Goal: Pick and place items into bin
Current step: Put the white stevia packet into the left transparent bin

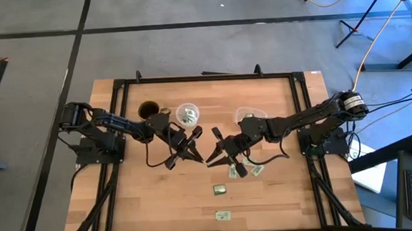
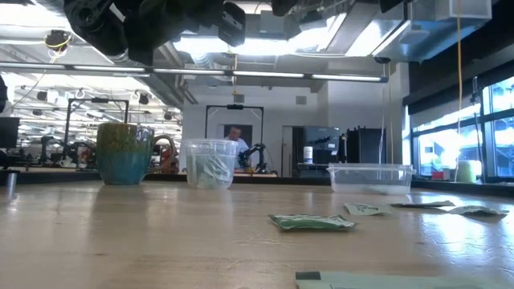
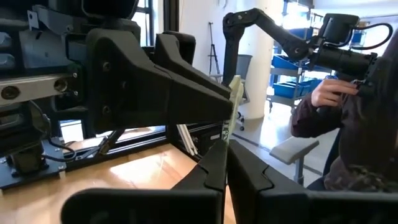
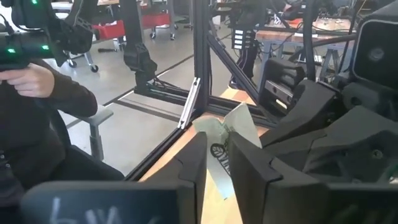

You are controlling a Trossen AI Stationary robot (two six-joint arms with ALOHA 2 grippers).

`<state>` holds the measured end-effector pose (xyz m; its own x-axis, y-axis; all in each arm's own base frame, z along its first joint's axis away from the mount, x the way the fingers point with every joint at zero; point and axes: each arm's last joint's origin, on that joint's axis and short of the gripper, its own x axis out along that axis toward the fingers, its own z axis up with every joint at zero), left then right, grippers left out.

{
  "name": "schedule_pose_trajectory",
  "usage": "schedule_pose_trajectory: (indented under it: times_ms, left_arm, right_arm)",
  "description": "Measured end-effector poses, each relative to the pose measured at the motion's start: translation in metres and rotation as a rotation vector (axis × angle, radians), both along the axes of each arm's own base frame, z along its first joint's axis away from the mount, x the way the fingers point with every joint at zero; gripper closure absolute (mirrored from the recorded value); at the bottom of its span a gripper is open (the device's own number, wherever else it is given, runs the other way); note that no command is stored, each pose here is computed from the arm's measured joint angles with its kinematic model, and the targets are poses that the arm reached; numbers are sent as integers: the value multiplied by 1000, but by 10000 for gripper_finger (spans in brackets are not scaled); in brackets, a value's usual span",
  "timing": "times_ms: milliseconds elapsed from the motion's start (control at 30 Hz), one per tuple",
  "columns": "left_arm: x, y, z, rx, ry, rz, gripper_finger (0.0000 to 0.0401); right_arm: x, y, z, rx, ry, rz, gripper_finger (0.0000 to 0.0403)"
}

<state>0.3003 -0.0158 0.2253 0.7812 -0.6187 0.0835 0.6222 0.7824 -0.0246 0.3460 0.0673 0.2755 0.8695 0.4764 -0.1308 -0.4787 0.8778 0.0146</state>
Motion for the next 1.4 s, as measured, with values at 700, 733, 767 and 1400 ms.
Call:
schedule_pose_trajectory:
  times_ms: [700, 733, 767, 1400]
  left_arm:
    - [-15, 36, -1, 2, 243, 188, 398]
    - [-18, 42, -1, 14, 272, 241, 398]
    - [-22, 47, 0, 32, 296, 304, 398]
    - [-55, 79, -19, 332, 681, 1070, 398]
  right_arm:
    - [-34, -5, -21, 28, 545, -160, 252]
    - [-36, -2, -25, 25, 581, -158, 252]
    - [-37, 0, -29, 29, 622, -161, 252]
    - [-75, -4, -59, 134, 1151, -731, 252]
